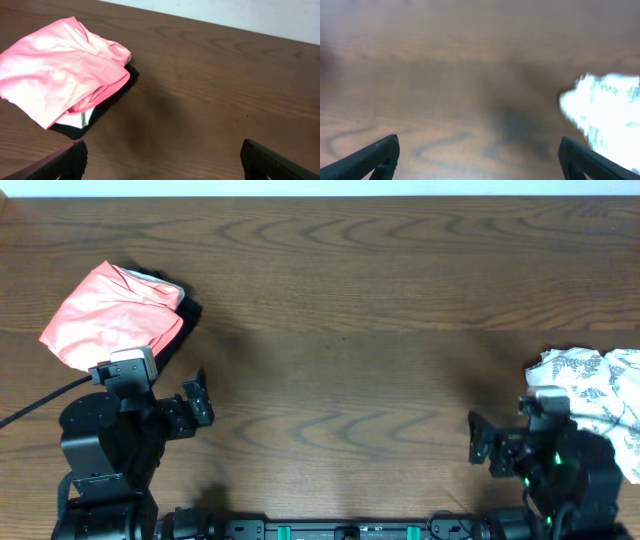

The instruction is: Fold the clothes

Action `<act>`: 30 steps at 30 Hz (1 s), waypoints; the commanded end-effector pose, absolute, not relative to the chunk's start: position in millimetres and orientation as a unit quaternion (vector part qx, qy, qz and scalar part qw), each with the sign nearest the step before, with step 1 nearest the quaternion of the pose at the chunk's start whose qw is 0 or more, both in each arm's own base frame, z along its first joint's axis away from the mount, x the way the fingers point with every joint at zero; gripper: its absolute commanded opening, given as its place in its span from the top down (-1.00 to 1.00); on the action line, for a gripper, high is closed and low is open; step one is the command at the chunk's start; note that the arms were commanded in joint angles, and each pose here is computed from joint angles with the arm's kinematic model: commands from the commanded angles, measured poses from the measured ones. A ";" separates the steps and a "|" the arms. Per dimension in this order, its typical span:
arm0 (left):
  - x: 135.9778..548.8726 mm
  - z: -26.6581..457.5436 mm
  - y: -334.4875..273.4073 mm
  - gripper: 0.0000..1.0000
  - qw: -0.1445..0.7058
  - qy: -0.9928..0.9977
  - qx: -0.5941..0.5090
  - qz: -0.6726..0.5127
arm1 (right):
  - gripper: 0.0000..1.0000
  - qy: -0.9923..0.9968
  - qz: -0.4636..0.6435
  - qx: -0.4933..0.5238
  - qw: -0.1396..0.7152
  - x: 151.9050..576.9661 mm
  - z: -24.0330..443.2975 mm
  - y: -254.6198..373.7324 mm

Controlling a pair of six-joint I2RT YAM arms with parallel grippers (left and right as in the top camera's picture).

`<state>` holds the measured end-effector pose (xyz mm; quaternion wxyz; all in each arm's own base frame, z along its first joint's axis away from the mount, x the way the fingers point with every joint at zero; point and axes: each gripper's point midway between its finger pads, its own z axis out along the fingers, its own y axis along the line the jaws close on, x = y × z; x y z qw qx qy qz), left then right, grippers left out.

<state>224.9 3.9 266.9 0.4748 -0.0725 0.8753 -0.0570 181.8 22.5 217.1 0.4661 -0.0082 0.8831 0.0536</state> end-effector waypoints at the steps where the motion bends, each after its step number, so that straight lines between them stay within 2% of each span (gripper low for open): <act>1: 224.9 264.5 1.3 -0.96 0.470 0.877 -0.073 -0.065 | -0.98 0.859 0.039 -0.039 0.510 177.5 214.0 21.4; 8: 224.9 264.5 1.3 -0.96 0.470 0.877 -0.073 -0.065 | -0.98 0.788 0.045 -0.037 0.613 191.0 210.8 22.8; 15: 225.0 264.5 1.3 -0.96 0.470 0.877 -0.073 -0.064 | -0.99 0.742 0.028 -0.058 0.667 218.5 212.4 26.2; 24: 225.0 264.5 1.3 -0.96 0.470 0.877 -0.073 -0.064 | -0.99 0.692 -0.019 -0.092 0.716 241.9 194.3 26.3; 30: 224.9 264.5 1.3 -0.96 0.470 0.877 -0.073 -0.065 | -0.99 0.691 -0.071 -0.042 0.718 246.3 185.2 -0.5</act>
